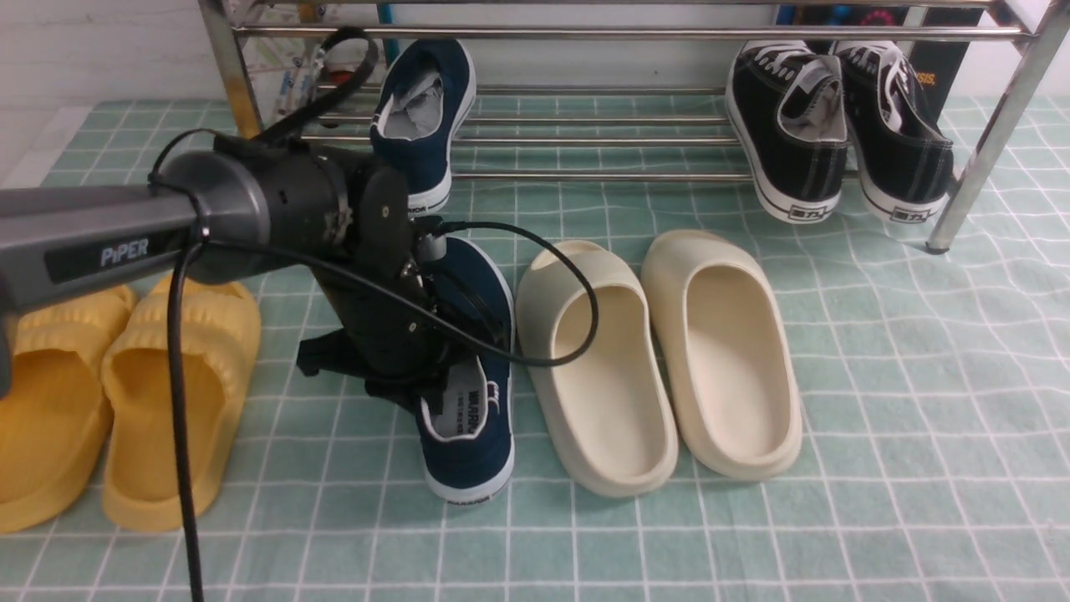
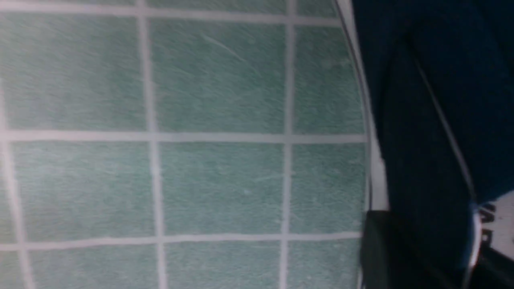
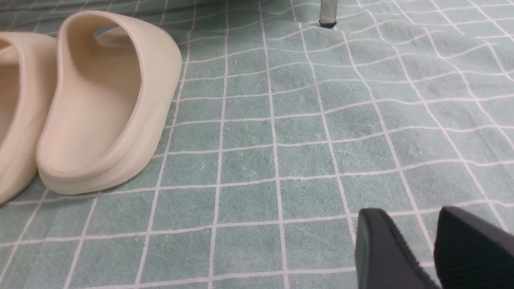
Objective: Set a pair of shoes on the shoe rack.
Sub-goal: Use the left arm to grab the shoe closest to it, then use the left arm to put a shoe into the shoe rack
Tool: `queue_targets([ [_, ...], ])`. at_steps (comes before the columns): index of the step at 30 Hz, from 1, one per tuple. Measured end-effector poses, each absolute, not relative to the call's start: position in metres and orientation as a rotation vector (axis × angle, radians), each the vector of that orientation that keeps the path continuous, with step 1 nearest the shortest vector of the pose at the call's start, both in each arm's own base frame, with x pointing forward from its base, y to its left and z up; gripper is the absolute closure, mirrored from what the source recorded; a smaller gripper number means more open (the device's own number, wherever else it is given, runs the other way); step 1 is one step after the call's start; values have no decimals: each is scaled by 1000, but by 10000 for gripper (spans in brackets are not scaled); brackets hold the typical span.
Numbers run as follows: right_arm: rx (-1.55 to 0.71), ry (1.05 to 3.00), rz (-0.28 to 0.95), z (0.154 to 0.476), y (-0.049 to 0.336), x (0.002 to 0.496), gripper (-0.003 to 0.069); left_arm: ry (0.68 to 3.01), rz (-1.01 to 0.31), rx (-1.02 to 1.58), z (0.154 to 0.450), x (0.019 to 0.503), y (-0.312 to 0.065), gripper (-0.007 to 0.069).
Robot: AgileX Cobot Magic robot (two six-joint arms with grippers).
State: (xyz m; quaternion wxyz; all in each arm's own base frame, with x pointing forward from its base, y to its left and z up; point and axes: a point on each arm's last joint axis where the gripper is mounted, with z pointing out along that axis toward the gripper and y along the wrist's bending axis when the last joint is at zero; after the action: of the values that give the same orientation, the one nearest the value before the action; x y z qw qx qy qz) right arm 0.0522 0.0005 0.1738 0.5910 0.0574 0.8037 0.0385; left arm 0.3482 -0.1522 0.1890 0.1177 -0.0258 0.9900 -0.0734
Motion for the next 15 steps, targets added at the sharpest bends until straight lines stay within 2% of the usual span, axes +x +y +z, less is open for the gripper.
queue_targets([
  [1, 133, 1870, 90, 174, 0, 52, 419, 2886, -198, -71, 191, 348, -151, 636],
  [6, 133, 1870, 90, 174, 0, 52, 419, 2832, -154, -48, 220, 338, -142, 636],
  [9, 133, 1870, 90, 174, 0, 52, 419, 2804, -193, -20, 252, 326, -138, 636],
  [15, 133, 1870, 90, 174, 0, 52, 419, 2798, -268, 75, 285, 334, -148, 636],
])
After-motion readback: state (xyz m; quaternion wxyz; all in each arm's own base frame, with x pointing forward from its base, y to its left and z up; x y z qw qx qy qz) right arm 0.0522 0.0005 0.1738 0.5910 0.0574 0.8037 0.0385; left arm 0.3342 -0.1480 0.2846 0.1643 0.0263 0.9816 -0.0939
